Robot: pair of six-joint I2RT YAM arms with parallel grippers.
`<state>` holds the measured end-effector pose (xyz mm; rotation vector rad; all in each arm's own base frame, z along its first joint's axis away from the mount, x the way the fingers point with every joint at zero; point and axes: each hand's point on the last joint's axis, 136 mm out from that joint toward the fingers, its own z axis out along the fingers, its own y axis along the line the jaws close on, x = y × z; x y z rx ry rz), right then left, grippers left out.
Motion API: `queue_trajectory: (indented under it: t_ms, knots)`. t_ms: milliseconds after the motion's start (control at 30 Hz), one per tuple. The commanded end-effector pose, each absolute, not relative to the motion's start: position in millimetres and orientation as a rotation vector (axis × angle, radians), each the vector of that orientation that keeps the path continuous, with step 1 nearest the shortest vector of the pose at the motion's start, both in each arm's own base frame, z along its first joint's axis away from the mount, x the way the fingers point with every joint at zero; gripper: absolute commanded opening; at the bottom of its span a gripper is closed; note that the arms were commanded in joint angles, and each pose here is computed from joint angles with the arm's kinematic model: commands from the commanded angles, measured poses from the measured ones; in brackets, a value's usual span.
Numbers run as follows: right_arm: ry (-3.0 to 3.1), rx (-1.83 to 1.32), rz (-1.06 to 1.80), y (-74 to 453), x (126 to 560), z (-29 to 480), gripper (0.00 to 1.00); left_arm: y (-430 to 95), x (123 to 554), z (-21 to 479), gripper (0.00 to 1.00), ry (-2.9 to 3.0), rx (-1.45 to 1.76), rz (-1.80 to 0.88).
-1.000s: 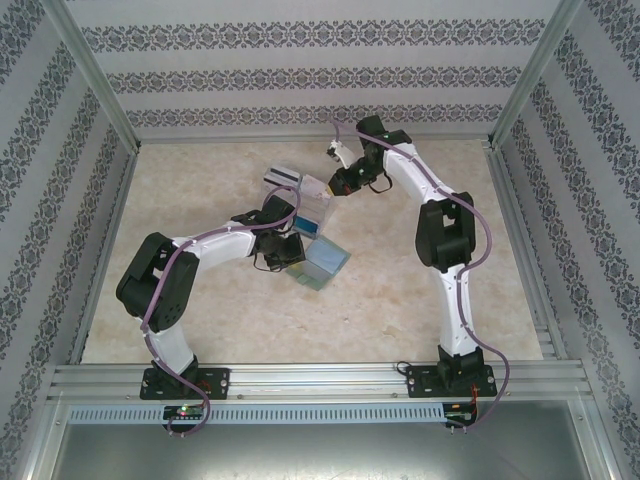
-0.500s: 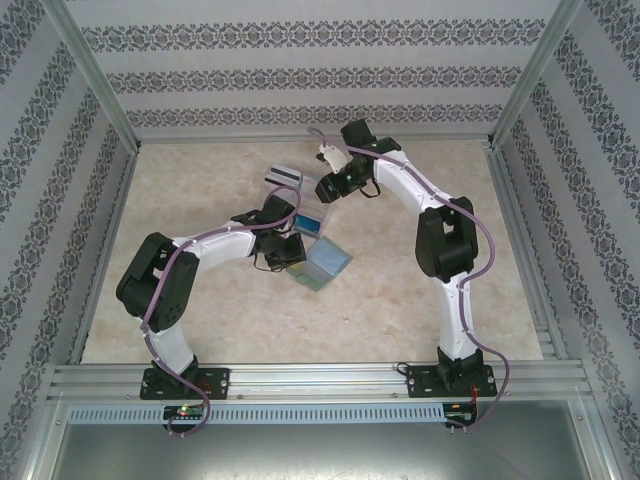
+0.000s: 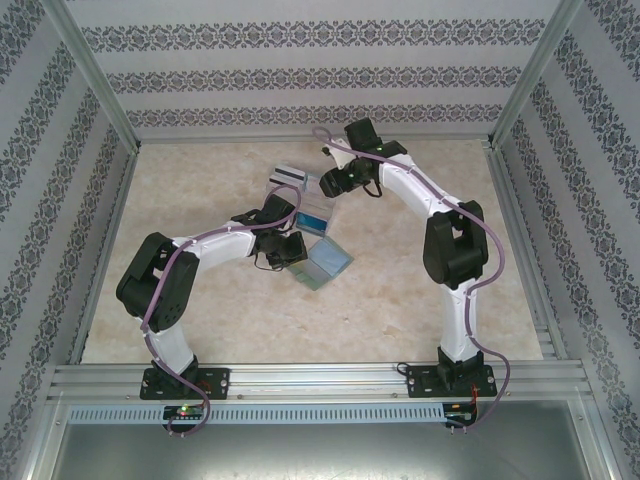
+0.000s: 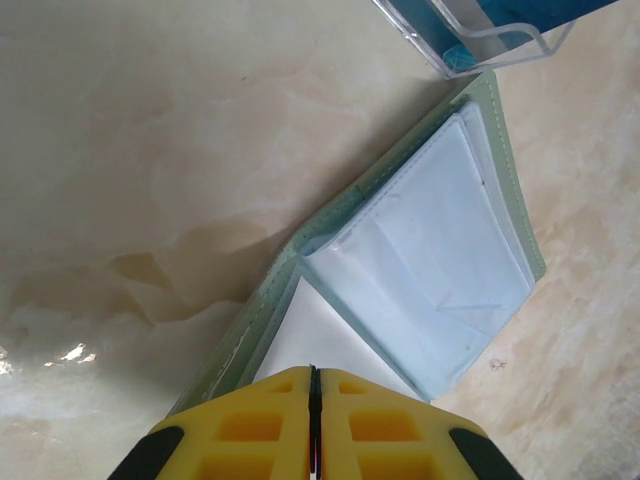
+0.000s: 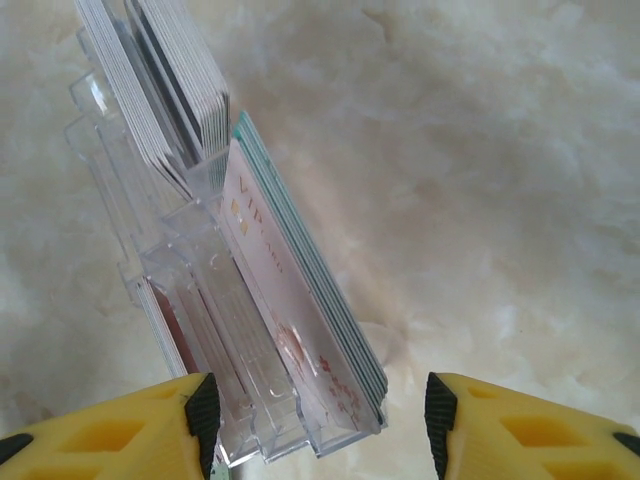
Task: Put the credit cards into the card holder
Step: Pick up the credit card from the storage box.
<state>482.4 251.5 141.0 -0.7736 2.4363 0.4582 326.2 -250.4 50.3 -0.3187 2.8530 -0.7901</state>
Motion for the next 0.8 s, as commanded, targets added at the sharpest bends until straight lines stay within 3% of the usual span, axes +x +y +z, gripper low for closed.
queue_trajectory:
  t_ms: [0, 100, 300, 767]
  knots:
    - [2.410, -0.758, 0.389, 245, 488, 157, 0.62, -251, 325, 46, 0.10, 2.856, -0.304, -0.798]
    - [2.442, -0.817, 0.286, 245, 494, 145, 0.69, -250, 325, 45, 0.10, 2.856, -0.307, -0.793]
    - [2.495, -0.876, 0.267, 253, 497, 116, 0.74, -250, 324, 45, 0.10, 2.851, -0.313, -0.798]
    - [2.479, -0.855, 0.186, 253, 513, 111, 0.71, -246, 321, 44, 0.10, 2.859, -0.317, -0.781]
